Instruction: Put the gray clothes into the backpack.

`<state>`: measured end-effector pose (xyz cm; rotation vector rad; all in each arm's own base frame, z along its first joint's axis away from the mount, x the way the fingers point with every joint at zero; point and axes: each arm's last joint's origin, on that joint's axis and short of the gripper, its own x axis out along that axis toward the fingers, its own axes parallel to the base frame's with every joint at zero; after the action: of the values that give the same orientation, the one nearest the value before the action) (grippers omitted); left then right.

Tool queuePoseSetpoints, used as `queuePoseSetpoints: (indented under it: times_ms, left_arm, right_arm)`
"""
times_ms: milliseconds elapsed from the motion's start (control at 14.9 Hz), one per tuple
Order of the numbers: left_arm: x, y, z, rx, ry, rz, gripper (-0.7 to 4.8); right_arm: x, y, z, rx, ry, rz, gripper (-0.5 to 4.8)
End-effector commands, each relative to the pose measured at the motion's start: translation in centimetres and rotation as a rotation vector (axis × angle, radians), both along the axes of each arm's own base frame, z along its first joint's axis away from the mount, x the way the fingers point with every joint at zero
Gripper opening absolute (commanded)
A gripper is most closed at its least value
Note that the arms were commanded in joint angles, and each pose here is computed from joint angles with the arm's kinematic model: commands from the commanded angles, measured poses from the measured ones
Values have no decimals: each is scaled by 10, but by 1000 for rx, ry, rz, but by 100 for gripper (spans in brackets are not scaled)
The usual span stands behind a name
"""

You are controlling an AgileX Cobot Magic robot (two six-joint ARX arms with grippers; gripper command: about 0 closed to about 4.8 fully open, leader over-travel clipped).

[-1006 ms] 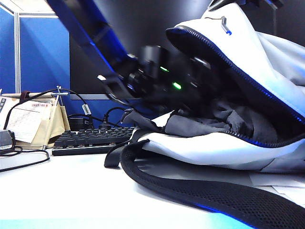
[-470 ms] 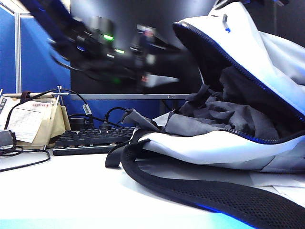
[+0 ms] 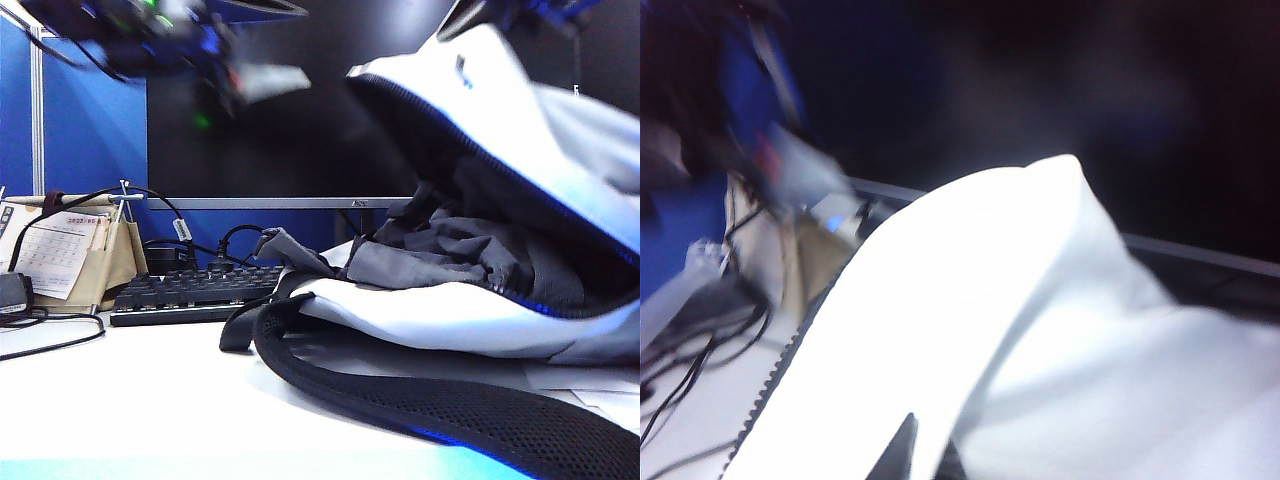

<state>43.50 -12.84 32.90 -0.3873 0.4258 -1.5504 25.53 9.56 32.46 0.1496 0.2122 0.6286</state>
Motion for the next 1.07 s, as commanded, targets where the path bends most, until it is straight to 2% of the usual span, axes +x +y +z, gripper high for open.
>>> queuePoseSetpoints:
  times_ms: [67,402,470,604,671,805,872,939,1006,1073]
  left_arm:
    - [-16,15,32,-11,-67,18,-5]
    - [-52,23,81,-27,-183,44,-5]
    - [-62,25,93,-33,-209,49,-5]
    - [-73,28,103,-33,-215,51,-5]
    - [-78,31,108,-31,-224,59,-5]
    - [-101,39,119,23,-229,183,-5]
    - [-115,42,122,76,-252,257,-5]
    - [-132,47,126,163,-291,355,-5]
    - [-153,53,130,282,-322,474,-5]
    - [-185,56,139,382,-339,570,-5]
  right_arm:
    - [20,10,-18,-10,29,65,-5]
    - [58,30,-83,-70,178,88,-5]
    - [67,34,-106,-78,256,96,83]
    - [67,35,-108,-50,277,142,479]
    - [64,35,-98,-19,258,179,479]
    - [36,25,-41,53,112,191,479]
    - [20,19,-18,68,51,189,479]
    - [2,13,3,82,-6,189,457]
    - [-20,4,24,96,-63,187,288]
    - [-58,-10,51,116,-147,186,33]
